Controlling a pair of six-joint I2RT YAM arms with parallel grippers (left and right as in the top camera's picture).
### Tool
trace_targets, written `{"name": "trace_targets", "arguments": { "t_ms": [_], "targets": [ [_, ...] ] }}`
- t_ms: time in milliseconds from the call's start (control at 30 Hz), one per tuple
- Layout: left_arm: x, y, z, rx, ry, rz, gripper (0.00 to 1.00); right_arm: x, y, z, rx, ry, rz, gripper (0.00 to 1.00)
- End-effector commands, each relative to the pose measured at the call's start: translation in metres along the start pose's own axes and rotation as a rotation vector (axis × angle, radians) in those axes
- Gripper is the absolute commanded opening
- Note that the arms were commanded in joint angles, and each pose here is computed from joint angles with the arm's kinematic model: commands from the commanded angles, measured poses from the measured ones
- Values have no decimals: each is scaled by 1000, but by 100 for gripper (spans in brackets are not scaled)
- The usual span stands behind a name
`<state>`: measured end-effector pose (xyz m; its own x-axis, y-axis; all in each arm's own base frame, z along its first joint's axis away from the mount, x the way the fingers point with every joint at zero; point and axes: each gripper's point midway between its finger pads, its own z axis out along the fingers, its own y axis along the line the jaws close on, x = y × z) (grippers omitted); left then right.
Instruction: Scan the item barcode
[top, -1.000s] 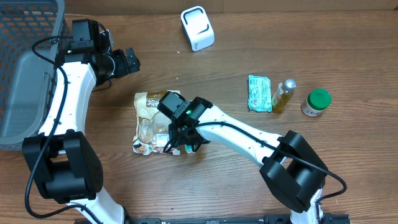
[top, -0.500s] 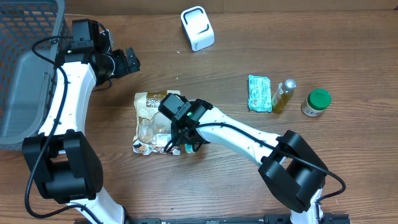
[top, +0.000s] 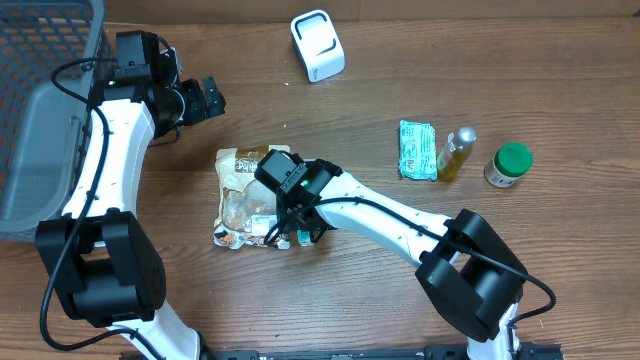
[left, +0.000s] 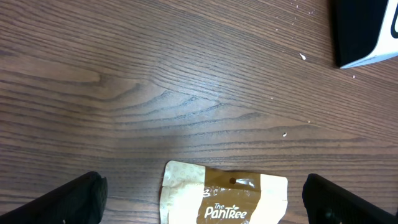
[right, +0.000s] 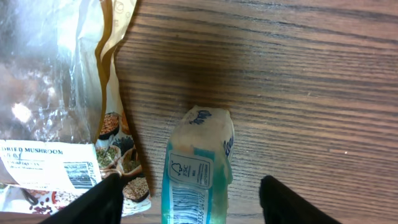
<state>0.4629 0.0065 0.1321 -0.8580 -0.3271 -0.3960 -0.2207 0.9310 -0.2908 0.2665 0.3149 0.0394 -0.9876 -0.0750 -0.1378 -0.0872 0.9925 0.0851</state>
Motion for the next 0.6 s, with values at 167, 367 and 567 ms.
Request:
{"name": "trace_targets", "arguments": {
  "t_ms": [167, 367, 567],
  "targets": [
    [-4, -1, -3, -2, -14, 13, 99, 4, -2, 11, 20, -4, -5, 59],
    [-4, -1, -3, -2, -14, 13, 100, 9, -11, 22, 47, -11, -8, 42],
    [-4, -1, -3, -2, -13, 13, 99, -18, -28, 1, 153, -115, -51, 31]
  ]
}}
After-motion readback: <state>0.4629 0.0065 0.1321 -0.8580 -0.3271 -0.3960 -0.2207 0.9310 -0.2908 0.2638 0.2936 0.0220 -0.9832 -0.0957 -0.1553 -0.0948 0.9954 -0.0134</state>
